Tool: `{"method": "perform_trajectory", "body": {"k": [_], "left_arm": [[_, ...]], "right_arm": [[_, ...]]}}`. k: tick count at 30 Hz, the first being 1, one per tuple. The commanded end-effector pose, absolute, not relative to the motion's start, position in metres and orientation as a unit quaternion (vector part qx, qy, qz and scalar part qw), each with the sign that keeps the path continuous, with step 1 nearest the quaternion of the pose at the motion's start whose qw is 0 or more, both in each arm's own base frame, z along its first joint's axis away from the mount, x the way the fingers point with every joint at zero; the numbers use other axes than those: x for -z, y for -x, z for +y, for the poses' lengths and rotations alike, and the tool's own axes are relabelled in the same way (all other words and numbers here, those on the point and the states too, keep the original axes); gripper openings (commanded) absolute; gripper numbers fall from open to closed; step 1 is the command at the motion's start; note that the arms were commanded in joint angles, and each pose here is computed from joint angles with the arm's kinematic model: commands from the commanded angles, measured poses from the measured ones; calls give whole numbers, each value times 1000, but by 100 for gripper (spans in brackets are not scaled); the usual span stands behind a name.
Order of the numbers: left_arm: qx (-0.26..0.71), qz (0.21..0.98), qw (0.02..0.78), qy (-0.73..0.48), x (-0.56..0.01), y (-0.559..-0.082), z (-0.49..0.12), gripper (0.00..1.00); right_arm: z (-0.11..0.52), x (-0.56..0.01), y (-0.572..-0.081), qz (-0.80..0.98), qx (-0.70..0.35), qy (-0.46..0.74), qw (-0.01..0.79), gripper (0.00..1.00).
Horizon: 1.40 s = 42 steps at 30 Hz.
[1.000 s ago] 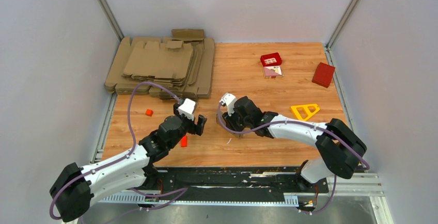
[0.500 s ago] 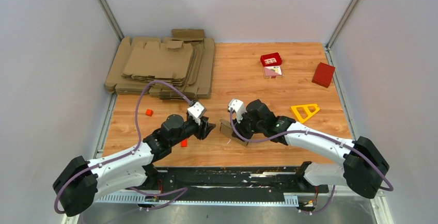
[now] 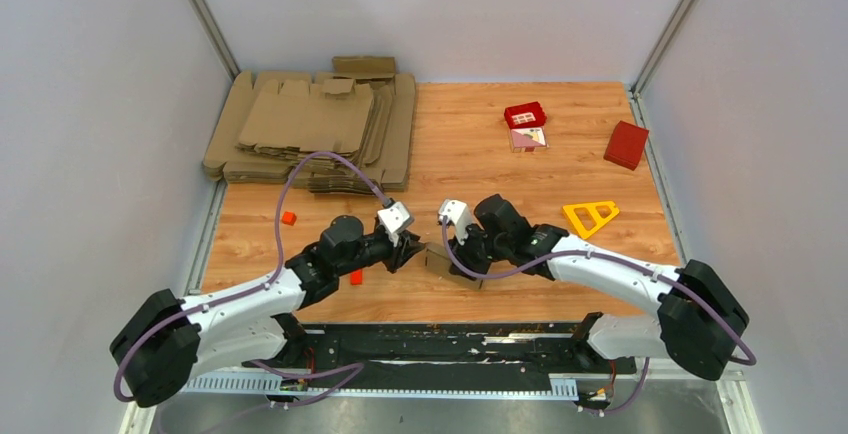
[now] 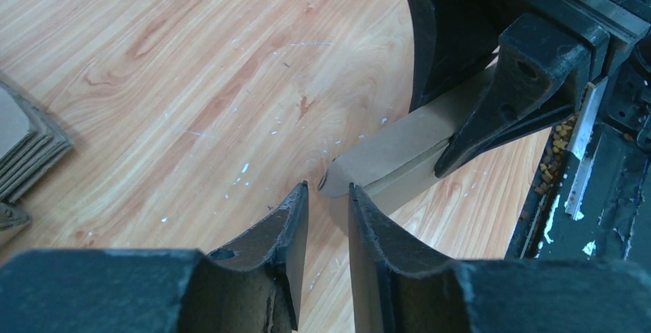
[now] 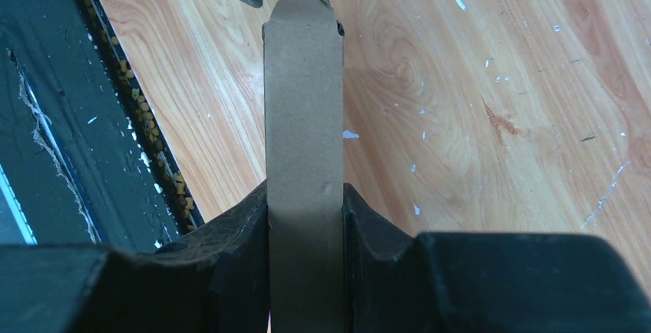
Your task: Fold the paper box
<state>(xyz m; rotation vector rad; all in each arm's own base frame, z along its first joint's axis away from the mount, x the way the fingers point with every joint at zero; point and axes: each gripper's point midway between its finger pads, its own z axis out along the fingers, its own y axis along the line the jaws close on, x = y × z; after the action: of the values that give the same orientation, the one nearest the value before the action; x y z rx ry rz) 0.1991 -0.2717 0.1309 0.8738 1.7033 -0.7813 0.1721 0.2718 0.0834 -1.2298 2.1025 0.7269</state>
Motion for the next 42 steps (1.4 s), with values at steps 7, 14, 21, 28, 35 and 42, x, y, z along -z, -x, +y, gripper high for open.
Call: {"method": "perform_trajectory", "body": {"k": [7, 14, 21, 28, 35, 42], "left_arm": [[308, 690, 519, -399, -143, -205, -279, 29], [280, 665, 556, -413, -149, -206, -269, 43], [265, 582, 634, -435, -163, -207, -267, 46], [195, 549, 636, -506, -163, -217, -275, 33], [158, 496, 630, -576, -157, -209, -289, 31], [120, 482, 629, -598, -153, -204, -290, 27]], "right_arm": [[279, -90, -176, 774, -290, 479, 295, 23], [270, -96, -182, 786, -297, 463, 280, 22], [272, -111, -165, 785, -344, 451, 250, 23], [270, -127, -171, 790, -336, 435, 273, 19], [271, -130, -175, 785, -331, 442, 280, 19], [272, -130, -178, 785, -332, 440, 283, 19]]}}
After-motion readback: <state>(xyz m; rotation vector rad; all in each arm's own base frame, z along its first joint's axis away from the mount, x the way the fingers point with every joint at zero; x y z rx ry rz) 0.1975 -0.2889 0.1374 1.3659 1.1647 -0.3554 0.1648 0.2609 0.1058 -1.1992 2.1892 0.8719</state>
